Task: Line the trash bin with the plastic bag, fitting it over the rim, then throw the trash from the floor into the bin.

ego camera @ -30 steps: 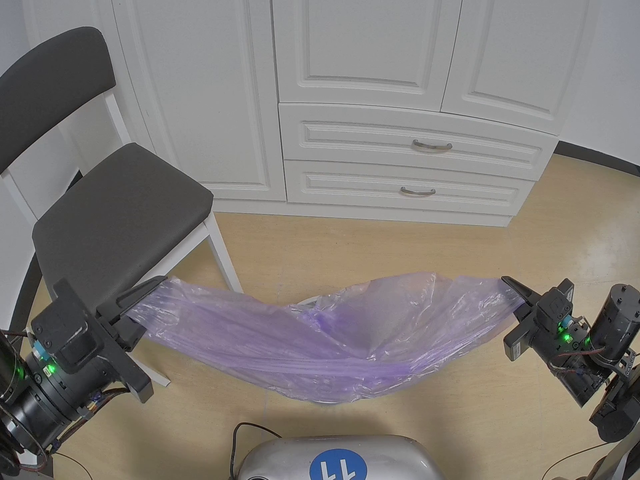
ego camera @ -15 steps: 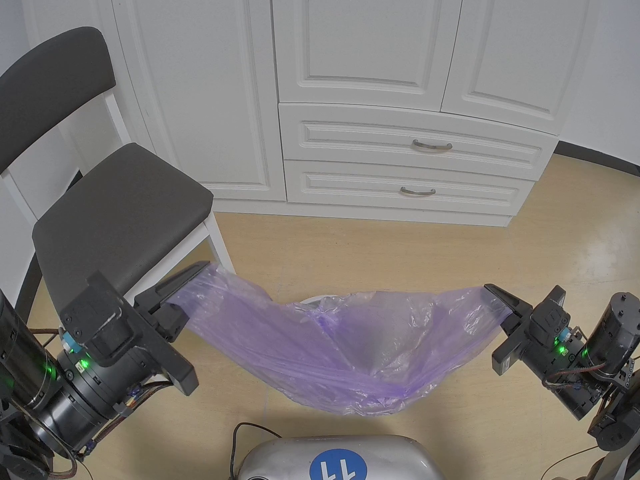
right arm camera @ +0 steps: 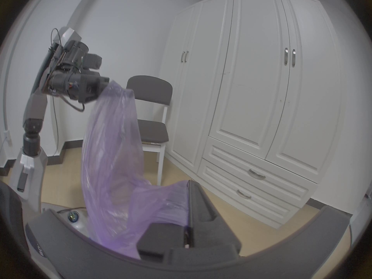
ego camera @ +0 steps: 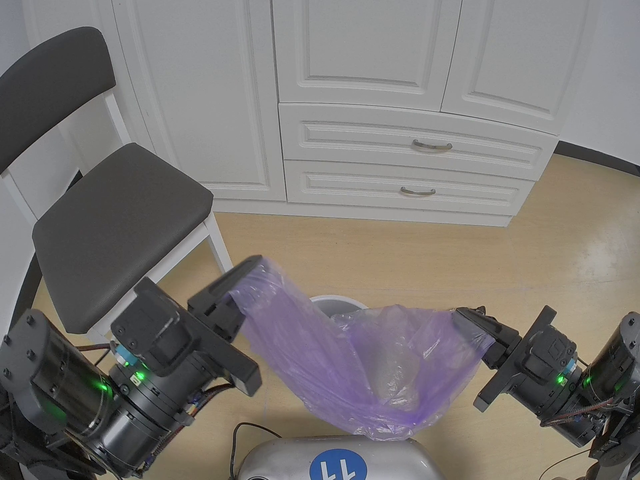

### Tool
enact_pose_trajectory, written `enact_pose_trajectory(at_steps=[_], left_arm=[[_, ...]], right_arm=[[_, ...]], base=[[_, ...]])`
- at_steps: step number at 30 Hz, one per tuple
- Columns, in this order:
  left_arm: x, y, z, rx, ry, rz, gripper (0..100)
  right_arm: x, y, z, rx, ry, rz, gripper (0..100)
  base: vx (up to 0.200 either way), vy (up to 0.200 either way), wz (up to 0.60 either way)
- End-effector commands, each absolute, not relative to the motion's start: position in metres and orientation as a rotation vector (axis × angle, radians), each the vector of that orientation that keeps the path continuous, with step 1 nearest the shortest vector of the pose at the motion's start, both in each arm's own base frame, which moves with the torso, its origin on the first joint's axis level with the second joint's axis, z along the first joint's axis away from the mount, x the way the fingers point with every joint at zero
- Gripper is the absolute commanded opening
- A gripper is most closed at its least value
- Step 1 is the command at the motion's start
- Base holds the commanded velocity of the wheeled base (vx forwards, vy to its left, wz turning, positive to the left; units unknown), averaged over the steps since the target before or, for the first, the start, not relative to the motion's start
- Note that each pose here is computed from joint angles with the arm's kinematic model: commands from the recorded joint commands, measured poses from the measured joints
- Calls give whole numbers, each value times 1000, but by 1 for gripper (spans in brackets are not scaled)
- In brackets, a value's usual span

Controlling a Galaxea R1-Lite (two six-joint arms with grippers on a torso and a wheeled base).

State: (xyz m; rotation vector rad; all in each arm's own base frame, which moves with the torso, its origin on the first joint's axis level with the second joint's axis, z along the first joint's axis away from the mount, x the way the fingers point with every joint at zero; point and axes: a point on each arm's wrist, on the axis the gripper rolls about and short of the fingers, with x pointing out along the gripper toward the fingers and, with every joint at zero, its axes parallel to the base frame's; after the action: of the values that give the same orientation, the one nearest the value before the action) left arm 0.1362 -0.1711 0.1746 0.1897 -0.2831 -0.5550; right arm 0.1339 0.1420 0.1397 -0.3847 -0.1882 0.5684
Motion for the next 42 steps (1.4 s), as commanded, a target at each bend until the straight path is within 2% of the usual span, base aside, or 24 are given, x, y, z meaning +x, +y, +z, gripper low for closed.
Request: enact_pose_trajectory(at_steps=[1, 7, 14, 17, 20, 22, 24, 27, 30, 33, 35, 42], left_arm=[[137, -189, 164, 176, -241, -608, 0], [137, -211, 155, 83, -183, -662, 0], [145, -233, 150, -16, -142, -629, 0], [148, -239, 151, -47, -141, -634, 0], [159, -245, 170, -114, -204, -613, 0], [164, -246, 174, -117, -217, -601, 0], [180, -244, 182, -45, -208, -570, 0], [185, -237, 200, -14, -198, -595, 0], [184, -236, 213, -7, -172, -632, 0], [181, -233, 203, -25, -115, -641, 0], [178, -231, 189, -29, -55, -661, 0], [187, -244, 181, -53, -34, -669, 0]], right_arm=[[130, 150, 138, -363, -191, 612, 0], [132, 162, 131, -339, -153, 642, 0], [139, 171, 129, -289, -135, 646, 0], [141, 173, 128, -279, -125, 644, 0], [143, 182, 128, -265, -131, 660, 0], [144, 185, 132, -253, -146, 662, 0], [145, 198, 151, -195, -227, 665, 0], [145, 206, 167, -165, -273, 673, 0], [145, 206, 176, -162, -211, 691, 0], [142, 211, 180, -38, -139, 722, 0], [142, 218, 191, 44, -143, 731, 0], [145, 212, 191, 35, -109, 703, 0]], base=[[0, 0, 0], [0, 0, 0], [0, 0, 0], [0, 0, 0], [0, 0, 0], [0, 0, 0], [0, 0, 0], [0, 0, 0], [0, 0, 0], [0, 0, 0], [0, 0, 0], [0, 0, 0]])
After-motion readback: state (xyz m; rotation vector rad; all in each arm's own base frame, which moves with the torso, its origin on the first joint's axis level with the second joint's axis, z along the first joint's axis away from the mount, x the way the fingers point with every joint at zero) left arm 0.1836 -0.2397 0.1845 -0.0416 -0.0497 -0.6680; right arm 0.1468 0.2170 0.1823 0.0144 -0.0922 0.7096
